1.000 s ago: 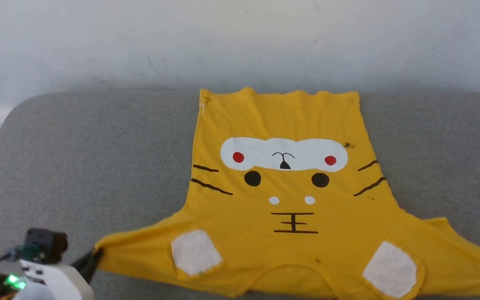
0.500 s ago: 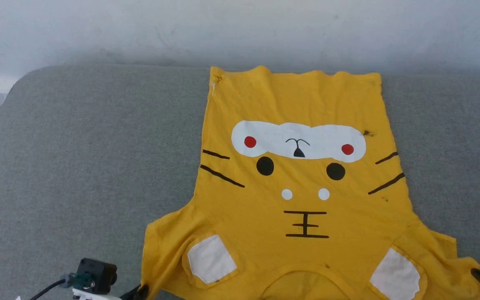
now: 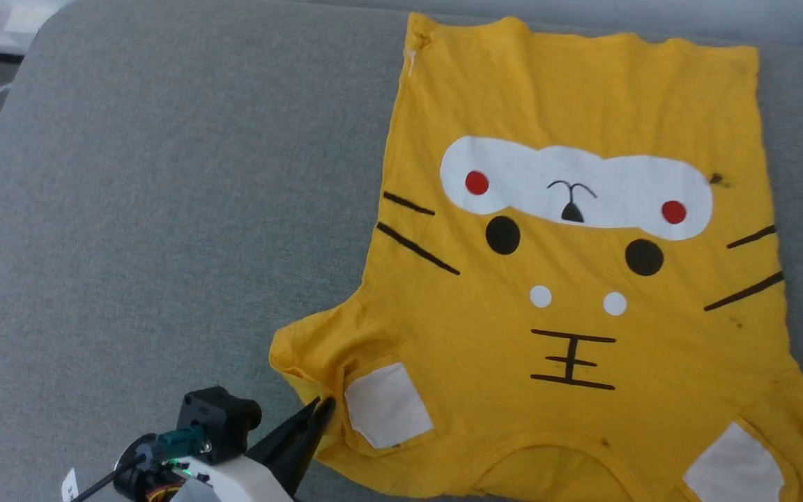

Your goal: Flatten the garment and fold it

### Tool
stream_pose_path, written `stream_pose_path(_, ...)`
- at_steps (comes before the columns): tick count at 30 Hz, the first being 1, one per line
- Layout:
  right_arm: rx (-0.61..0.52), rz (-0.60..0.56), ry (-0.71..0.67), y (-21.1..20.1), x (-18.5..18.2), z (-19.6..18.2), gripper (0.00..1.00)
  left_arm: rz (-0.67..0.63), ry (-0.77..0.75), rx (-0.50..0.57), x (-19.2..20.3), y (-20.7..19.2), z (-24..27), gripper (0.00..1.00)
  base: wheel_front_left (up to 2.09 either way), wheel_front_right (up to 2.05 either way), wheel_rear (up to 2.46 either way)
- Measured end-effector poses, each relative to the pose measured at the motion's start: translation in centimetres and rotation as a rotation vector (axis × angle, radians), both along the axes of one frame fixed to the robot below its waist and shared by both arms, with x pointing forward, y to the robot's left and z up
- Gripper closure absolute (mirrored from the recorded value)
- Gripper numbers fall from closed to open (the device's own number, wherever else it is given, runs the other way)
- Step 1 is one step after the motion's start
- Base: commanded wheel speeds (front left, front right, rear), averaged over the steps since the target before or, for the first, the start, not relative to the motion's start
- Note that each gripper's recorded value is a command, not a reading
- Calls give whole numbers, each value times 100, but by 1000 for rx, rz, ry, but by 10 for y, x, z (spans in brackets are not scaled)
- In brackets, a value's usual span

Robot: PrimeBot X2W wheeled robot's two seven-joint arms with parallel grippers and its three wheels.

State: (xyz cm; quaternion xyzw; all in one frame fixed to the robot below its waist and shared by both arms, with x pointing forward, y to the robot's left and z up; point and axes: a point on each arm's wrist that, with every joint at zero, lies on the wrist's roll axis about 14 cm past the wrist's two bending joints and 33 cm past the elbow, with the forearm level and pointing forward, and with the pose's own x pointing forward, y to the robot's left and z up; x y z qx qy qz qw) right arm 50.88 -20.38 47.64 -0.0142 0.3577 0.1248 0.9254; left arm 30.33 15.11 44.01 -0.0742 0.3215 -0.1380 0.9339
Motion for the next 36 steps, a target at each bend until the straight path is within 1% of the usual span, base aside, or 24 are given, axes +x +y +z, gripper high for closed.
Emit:
stream_pose_path(5, -67, 11, 32, 10, 63, -19, 0, 26, -35, -27, 17, -9, 2, 100, 0, 0, 0)
stream_pose_path(7, -108, 23, 53, 16, 82, -30, 0, 42, -37, -31, 21, -10, 0, 100, 0, 0, 0)
stream_pose_path(11, -143, 44, 96, 36, 115, -53, 0, 91, -32, -38, 23, -10, -5, 100, 0, 0, 0)
stream_pose_path(17, -207, 32, 172, 42, 144, -96, 0, 140, 16, -48, 17, -10, -19, 100, 0, 0, 0)
stream_pose_path(20, -199, 23, 199, 46, 152, -117, 0, 171, 30, -38, 16, -5, -24, 100, 0, 0, 0)
stream_pose_path(24, -205, 28, 205, 48, 162, -133, 0, 196, 55, -24, 13, 1, -33, 100, 0, 0, 0)
stream_pose_path(25, -201, 28, 206, 49, 164, -136, 77, 201, 65, -19, 12, 3, -35, 100, 0, 0, 0)
stream_pose_path(26, -197, 30, 209, 50, 165, -139, 100, 206, 74, -15, 11, 4, -38, 100, 0, 0, 0)
stream_pose_path(30, -192, 49, 206, 54, 165, -142, 100, 213, 78, -7, 11, 8, -41, 100, 0, 0, 0)
stream_pose_path(36, -174, 59, 207, 52, 149, -137, 100, 209, 56, 1, 11, 12, -37, 100, 0, 0, 0)
